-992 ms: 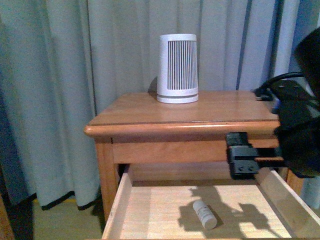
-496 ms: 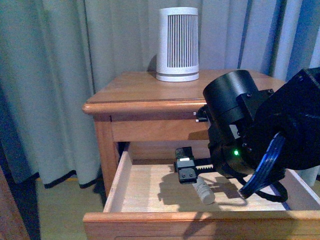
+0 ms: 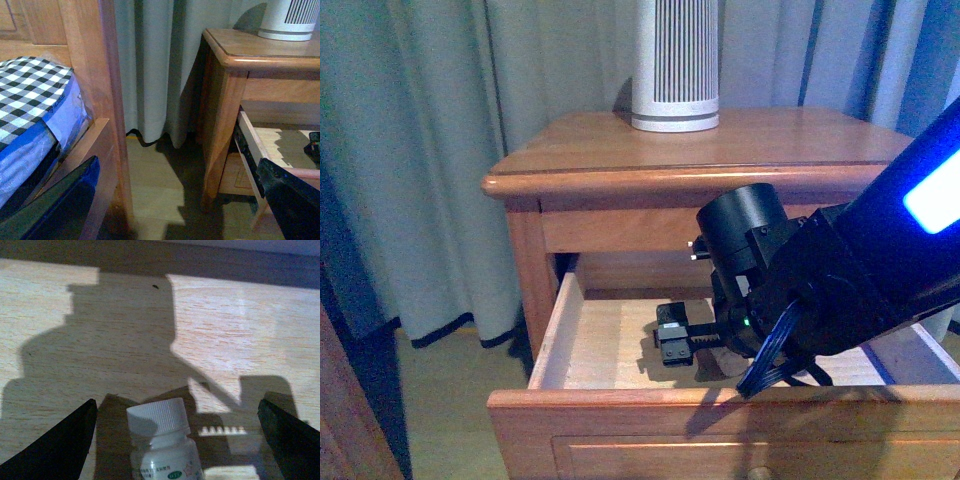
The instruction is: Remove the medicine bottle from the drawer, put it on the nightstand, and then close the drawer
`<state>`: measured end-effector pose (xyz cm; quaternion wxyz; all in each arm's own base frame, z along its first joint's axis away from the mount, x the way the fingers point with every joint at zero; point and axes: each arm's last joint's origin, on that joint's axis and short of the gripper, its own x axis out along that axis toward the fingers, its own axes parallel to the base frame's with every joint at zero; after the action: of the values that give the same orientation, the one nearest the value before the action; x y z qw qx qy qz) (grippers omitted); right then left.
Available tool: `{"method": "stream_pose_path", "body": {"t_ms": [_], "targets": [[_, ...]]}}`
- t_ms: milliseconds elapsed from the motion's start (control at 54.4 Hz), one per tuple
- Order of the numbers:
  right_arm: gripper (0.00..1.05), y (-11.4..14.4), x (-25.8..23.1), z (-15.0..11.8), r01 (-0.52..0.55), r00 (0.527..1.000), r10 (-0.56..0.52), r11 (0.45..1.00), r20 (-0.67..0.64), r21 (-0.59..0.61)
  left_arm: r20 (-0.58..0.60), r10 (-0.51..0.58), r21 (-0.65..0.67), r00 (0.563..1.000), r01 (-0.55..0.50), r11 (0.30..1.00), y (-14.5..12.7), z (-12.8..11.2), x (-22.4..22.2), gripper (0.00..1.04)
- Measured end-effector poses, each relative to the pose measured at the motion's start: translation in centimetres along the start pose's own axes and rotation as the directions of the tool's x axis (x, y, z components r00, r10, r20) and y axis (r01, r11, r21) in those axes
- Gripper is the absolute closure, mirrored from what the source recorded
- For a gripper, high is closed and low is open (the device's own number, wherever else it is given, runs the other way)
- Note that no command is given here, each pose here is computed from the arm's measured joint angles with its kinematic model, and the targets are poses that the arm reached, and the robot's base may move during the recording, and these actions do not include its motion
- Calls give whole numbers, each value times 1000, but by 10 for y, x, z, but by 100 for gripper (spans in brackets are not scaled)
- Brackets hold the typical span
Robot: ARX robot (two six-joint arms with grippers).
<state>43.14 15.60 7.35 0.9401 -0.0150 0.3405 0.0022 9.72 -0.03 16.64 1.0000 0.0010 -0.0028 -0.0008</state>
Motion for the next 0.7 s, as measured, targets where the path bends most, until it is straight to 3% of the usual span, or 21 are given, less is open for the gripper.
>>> {"method": "stream_pose_path", "body": {"t_ms": [110, 496, 698], "targets": [[8, 3, 4, 0, -3, 1000, 3, 1000, 4, 14, 0, 0, 0, 1000, 0, 1000, 0, 0, 0, 7], [70, 8, -3, 1, 13, 1000, -12, 999, -24, 46, 0, 0, 0, 1000, 0, 1000, 0, 0, 0, 7], [75, 5, -25, 13, 32, 999, -28, 994, -40, 100, 0, 0, 0, 1000, 0, 1000, 0, 0, 0, 7]]}}
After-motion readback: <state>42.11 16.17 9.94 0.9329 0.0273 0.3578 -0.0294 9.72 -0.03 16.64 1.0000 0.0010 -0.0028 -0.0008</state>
